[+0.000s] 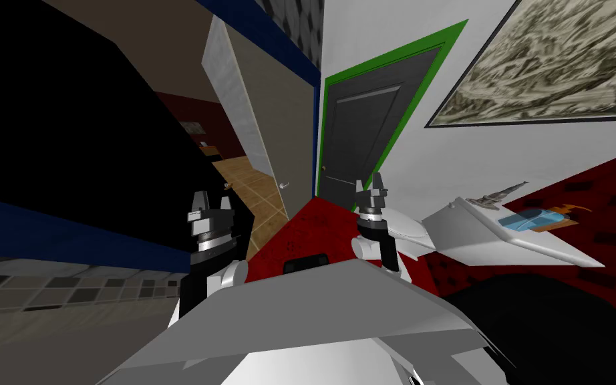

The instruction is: Push the door open

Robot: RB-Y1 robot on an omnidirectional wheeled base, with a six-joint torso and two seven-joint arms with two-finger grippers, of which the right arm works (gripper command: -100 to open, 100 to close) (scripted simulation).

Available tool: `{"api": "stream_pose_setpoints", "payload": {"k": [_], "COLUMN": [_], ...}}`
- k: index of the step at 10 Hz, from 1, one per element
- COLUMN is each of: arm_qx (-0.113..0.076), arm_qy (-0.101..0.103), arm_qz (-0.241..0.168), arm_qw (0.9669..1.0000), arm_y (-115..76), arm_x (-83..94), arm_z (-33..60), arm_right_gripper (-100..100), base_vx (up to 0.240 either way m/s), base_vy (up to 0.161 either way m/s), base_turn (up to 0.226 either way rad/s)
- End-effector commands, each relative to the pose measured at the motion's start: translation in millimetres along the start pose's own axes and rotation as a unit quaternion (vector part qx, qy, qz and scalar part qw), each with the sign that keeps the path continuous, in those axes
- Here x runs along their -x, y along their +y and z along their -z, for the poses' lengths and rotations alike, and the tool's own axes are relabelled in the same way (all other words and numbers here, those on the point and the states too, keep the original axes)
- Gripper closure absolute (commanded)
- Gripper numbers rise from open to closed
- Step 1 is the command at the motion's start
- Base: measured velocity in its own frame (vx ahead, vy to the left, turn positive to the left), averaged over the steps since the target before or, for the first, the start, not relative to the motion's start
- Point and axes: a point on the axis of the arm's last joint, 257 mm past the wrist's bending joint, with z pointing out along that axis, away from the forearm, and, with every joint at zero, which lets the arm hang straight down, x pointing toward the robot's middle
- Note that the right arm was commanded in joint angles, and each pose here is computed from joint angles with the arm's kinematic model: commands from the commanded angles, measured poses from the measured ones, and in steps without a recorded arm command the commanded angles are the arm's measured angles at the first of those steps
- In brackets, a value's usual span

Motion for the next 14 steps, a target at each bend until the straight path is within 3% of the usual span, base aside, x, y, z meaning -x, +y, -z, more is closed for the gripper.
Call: {"api": "stream_pose_setpoints", "payload": {"k": [1, 7, 9, 14], "arm_qx": [-0.009, -0.046, -0.067, -0.098], "arm_qy": [0.006, 0.033, 0.049, 0.072], "arm_qz": [-0.002, -0.014, -0.02, -0.03], "arm_qw": [0.9999, 0.9983, 0.9963, 0.9921], "arm_y": [-10.7, -56.6, -81.3, -115.0], "arm_x": [-4.6, -26.3, -39.6, -60.2], "arm_z": [3.0, 19.4, 31.0, 50.5], "arm_right_gripper": [-100, -100, -100, -100], "base_vx": [0.097, 0.158, 0.145, 0.11], "base_vy": [0.011, 0.002, 0.024, 0.002], "base_turn": [0.025, 0.029, 0.041, 0.027]}}
